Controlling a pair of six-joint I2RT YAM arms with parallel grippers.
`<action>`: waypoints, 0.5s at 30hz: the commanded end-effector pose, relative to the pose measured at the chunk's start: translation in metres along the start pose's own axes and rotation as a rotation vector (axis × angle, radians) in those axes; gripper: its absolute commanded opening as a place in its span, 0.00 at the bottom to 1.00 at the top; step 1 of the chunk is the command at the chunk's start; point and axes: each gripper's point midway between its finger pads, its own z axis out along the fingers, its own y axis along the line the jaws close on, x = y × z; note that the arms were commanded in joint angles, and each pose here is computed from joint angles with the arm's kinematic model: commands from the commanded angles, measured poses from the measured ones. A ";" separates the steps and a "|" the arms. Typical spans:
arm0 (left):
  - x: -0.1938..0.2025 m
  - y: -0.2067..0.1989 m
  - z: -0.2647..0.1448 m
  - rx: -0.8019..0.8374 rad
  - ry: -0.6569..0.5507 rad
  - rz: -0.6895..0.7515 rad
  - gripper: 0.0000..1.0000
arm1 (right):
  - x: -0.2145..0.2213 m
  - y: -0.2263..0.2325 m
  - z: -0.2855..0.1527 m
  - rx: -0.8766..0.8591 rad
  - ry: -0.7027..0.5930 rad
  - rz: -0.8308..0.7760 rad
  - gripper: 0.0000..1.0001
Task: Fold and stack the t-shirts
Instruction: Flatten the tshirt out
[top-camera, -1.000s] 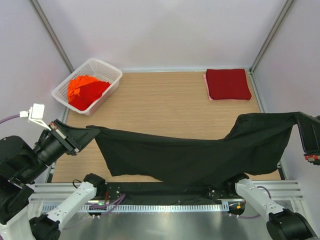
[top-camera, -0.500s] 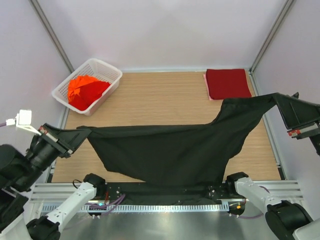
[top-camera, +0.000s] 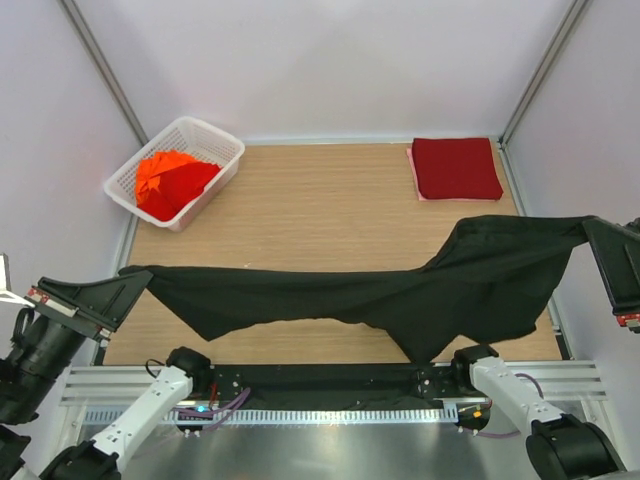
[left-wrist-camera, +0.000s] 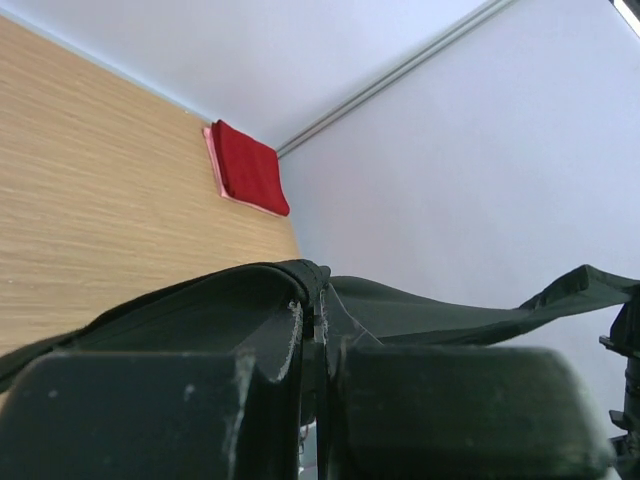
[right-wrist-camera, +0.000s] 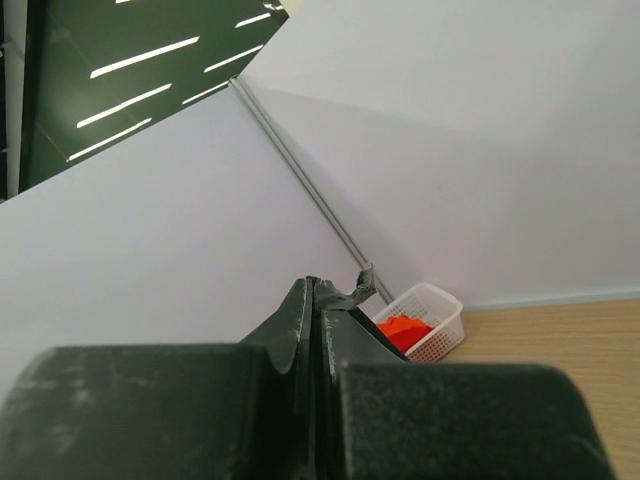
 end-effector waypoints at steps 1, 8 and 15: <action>-0.015 -0.009 0.023 0.003 -0.043 0.035 0.00 | -0.013 0.009 0.015 -0.037 -0.061 0.021 0.01; -0.033 -0.009 0.077 -0.056 -0.068 0.173 0.00 | -0.004 -0.025 0.077 -0.004 -0.068 -0.050 0.01; -0.059 -0.017 0.113 -0.096 -0.132 0.272 0.00 | 0.003 -0.042 0.131 -0.010 -0.045 -0.116 0.01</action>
